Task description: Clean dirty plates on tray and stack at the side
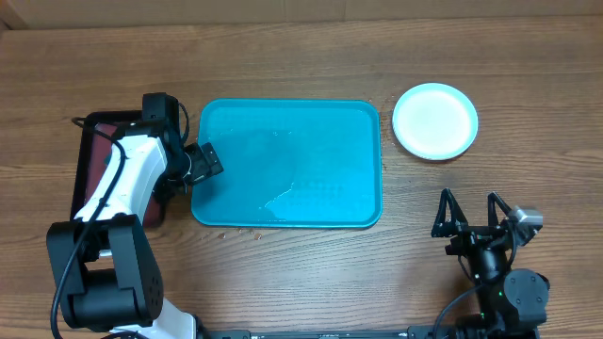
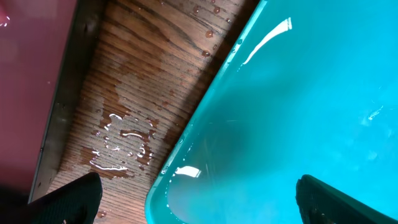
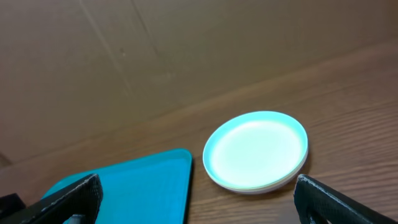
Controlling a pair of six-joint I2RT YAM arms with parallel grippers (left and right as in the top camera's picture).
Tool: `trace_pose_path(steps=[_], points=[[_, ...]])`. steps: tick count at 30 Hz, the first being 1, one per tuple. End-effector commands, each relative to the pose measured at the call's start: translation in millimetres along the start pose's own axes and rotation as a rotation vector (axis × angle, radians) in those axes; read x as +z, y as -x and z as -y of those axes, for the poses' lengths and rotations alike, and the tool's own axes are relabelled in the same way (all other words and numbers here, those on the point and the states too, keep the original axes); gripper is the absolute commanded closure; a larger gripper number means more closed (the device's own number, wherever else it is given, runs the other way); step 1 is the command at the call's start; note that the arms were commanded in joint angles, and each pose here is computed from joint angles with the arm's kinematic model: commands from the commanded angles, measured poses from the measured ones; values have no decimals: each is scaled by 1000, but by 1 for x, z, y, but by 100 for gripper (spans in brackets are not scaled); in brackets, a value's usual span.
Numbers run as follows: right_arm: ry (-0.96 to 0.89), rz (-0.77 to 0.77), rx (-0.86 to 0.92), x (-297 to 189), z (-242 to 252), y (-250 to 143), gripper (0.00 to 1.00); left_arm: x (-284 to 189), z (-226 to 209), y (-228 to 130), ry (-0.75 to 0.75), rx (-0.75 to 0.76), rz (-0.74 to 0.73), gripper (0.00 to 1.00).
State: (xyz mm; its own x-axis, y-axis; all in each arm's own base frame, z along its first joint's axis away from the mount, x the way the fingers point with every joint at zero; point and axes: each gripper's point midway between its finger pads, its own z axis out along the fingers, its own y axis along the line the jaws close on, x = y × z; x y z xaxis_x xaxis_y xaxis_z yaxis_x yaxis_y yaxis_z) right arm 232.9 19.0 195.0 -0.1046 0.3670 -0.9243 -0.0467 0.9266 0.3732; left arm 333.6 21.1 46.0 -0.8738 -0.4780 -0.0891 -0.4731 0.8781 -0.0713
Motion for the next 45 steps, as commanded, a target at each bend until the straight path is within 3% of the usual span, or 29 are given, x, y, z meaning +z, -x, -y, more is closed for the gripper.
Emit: trace_pose_path(steps=[1,11,19,45], points=[[15,16,-8,5,1,-7,0,3,0,-2,6,-17,-6,0],[48,107,-9,14,2,-9,0,3,0,-2,6,-17,-6,0],[16,56,-113,15,9,-22,0,3,0,-2,6,-17,-6,0],[26,52,-112,15,7,-23,0,3,0,-2,6,-17,-6,0]])
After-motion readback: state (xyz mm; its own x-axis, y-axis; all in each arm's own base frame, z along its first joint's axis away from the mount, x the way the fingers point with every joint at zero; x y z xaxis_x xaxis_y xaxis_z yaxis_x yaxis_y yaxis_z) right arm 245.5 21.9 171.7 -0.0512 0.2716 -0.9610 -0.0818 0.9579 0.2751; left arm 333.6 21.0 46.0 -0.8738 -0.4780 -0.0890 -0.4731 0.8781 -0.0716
